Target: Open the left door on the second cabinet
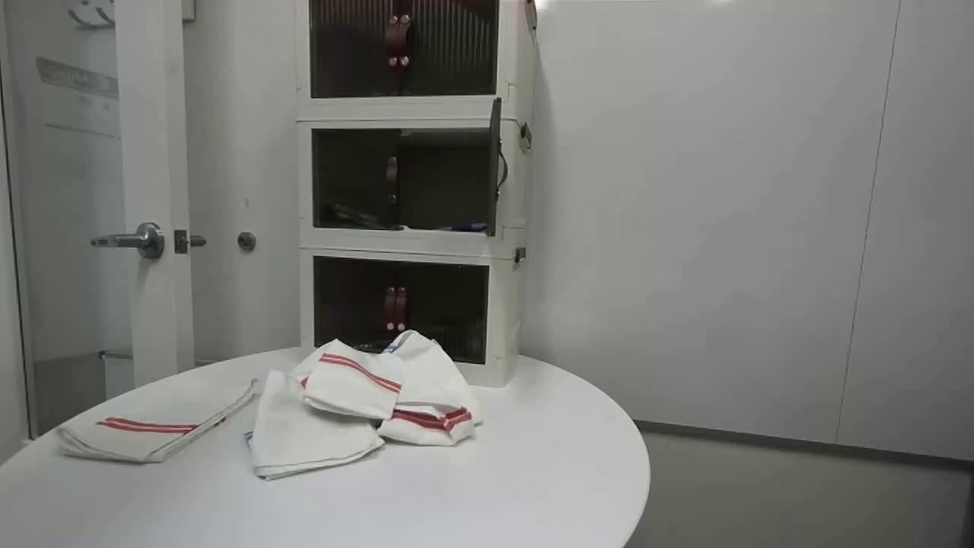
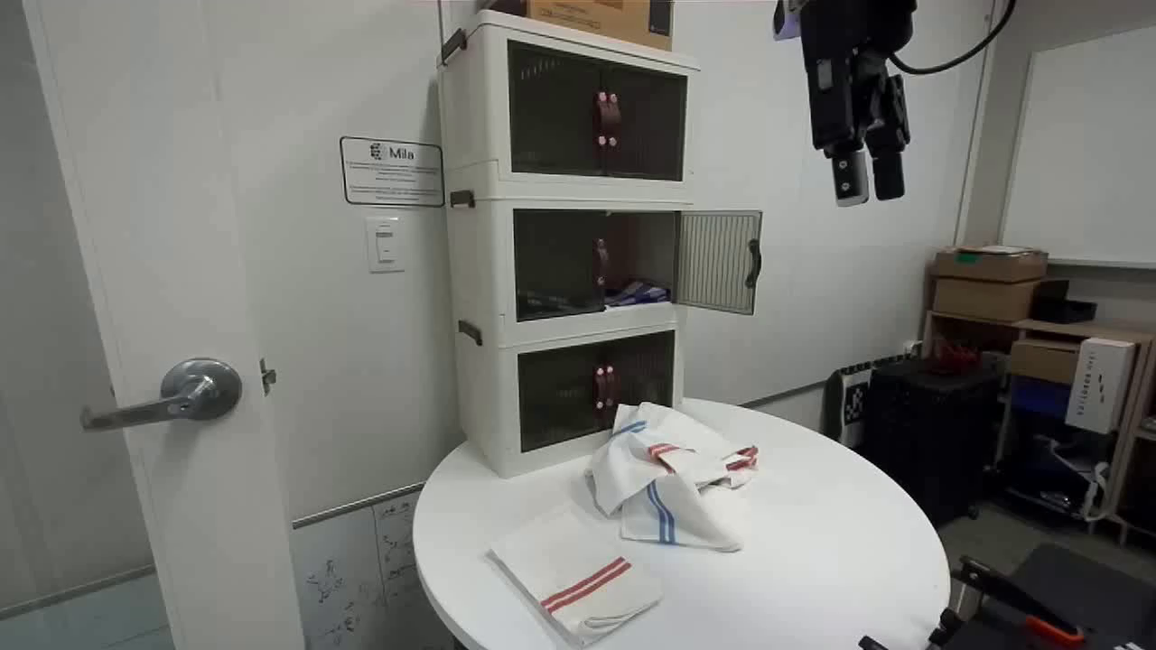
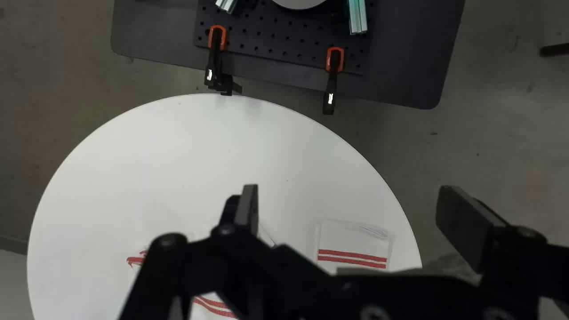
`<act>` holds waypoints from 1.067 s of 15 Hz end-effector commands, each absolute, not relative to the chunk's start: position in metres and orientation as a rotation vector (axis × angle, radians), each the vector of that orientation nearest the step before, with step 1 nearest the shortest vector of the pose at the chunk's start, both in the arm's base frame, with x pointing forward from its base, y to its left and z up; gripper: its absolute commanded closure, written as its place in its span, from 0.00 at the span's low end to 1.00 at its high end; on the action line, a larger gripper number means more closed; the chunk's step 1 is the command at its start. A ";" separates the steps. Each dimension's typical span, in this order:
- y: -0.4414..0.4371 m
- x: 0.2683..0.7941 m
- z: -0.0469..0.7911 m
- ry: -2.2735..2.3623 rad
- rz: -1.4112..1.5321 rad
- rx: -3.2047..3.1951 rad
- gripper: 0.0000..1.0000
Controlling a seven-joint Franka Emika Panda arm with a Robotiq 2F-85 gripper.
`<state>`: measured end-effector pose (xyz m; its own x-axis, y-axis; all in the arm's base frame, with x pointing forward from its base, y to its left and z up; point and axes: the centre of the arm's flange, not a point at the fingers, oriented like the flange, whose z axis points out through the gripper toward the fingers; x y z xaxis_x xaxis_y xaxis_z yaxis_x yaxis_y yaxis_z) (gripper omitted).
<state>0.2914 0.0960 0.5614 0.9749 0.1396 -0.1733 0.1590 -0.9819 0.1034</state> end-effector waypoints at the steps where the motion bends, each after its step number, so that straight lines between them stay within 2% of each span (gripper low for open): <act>1: 0.096 0.291 0.561 0.228 -0.251 3.006 0.00; 3: 0.096 0.291 0.561 0.228 -0.251 3.006 0.00; 5: 0.100 0.299 0.560 0.083 -0.119 2.932 0.00; 13: 0.162 0.378 0.551 -0.108 0.475 2.746 0.00; 16: 0.162 0.408 0.528 -0.123 0.604 2.624 0.00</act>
